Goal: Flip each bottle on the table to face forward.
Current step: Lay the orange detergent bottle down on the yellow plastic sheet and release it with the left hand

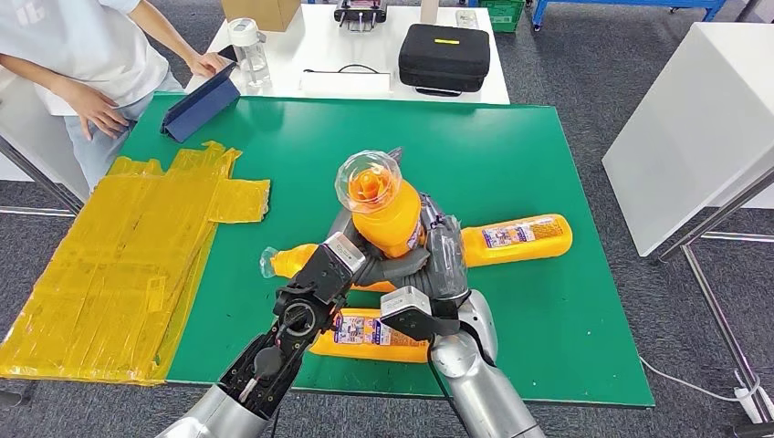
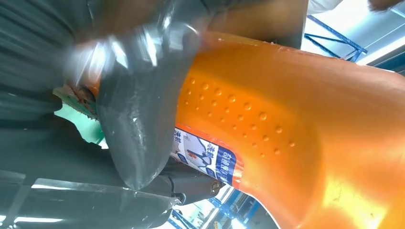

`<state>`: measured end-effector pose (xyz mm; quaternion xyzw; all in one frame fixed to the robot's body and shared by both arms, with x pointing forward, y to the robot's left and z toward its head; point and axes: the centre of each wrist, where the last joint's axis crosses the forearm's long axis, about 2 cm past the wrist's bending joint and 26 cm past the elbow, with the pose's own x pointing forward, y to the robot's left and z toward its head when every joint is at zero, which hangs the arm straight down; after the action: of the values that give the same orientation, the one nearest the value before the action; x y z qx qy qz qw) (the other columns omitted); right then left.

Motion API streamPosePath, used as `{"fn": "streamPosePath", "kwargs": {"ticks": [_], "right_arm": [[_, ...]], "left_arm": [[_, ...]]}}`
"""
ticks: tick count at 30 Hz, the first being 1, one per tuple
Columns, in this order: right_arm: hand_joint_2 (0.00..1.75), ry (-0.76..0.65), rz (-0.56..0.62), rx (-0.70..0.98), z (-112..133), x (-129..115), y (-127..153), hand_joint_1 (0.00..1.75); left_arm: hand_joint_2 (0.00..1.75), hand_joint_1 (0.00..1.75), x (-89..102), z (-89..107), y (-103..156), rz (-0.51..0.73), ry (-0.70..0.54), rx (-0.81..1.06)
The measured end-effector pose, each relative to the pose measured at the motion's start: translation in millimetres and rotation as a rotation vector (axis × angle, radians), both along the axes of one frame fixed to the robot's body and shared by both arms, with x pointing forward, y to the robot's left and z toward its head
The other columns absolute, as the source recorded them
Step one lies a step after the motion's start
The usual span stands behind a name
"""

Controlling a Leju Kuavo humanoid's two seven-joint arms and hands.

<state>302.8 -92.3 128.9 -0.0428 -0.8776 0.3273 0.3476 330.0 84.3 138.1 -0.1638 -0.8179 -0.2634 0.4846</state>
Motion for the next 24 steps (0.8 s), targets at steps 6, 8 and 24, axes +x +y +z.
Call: {"fn": "streamPosePath", "kwargs": {"ticks": [6, 8, 24], "right_arm": [[1.75, 0.001, 0.010, -0.009, 0.5, -0.4, 0.1, 1.75], [1.75, 0.001, 0.012, -0.011, 0.3, -0.6, 0.3, 1.75], [1.75, -0.002, 0.016, -0.020, 1.5, -2.2, 2.4, 1.75]], "left_arm": [[1.75, 0.00, -2.1, -2.8, 0.6, 0.006, 0.005, -0.027], [1.75, 0.00, -2.8, -3.7, 0.8, 0.007, 0.008, -0.032], [1.75, 1.75, -7.6, -5.8, 1.7, 0.036, 0.014, -0.092]]}}
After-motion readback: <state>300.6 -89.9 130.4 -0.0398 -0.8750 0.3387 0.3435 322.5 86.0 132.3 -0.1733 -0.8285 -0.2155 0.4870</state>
